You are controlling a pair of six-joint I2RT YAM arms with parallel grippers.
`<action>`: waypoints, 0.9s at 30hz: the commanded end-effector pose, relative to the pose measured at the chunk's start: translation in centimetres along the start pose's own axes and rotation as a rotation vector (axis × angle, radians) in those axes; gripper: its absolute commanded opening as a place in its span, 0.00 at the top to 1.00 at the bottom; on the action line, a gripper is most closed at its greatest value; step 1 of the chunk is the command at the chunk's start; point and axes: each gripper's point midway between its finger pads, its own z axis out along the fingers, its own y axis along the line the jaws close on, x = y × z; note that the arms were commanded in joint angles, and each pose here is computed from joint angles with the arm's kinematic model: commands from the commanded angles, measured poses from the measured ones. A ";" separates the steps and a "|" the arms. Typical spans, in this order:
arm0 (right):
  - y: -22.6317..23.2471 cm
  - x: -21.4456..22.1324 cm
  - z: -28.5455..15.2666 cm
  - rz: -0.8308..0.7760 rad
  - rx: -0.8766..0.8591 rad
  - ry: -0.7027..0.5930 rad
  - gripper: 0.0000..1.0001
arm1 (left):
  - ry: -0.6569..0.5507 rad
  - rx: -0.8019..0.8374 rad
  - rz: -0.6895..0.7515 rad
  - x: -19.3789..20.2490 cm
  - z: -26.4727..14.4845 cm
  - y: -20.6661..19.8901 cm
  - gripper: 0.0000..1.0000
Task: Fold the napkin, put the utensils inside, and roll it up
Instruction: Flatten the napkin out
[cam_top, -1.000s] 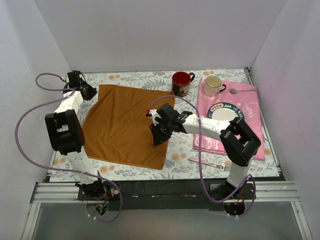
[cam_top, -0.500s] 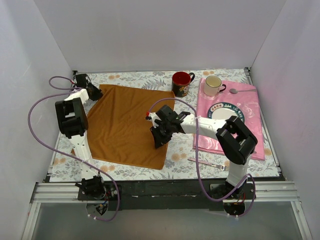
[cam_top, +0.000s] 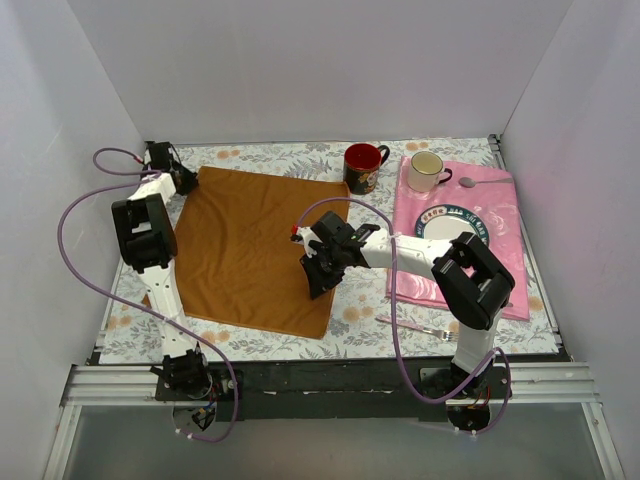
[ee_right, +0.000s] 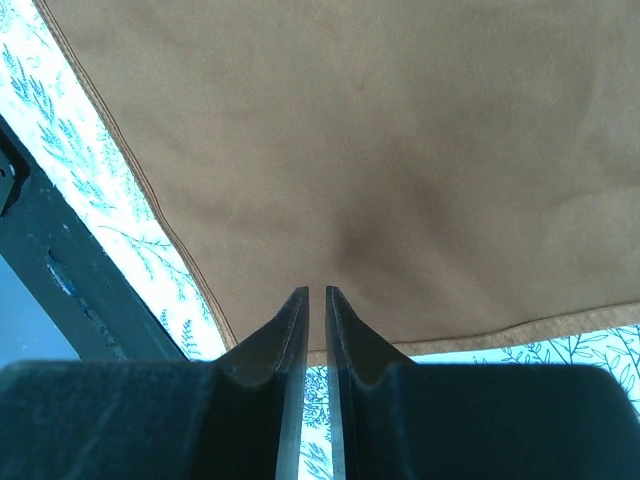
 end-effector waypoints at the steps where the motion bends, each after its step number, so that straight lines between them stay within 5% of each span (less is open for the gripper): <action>1: 0.1 0.2 -0.3 -0.010 0.006 0.013 0.81 | -0.006 -0.154 0.036 -0.5 0.5 4.1 1.00; 7: -1.4 -2.3 -2.0 -0.048 0.115 -0.022 0.81 | -0.076 -0.198 0.114 -3.6 -2.4 3.3 1.00; 17: -7.0 -5.9 -9.4 0.135 0.341 -0.189 0.71 | -0.134 -0.122 0.186 -5.4 -13.6 -3.9 0.53; 22: -8.3 -5.7 -12.1 0.183 0.354 -0.233 0.61 | 0.022 -0.070 0.244 4.8 -16.4 -4.4 0.50; 27: -8.2 -2.8 -13.5 0.189 0.384 -0.251 0.35 | 0.121 -0.055 0.326 12.9 -19.5 -3.5 0.50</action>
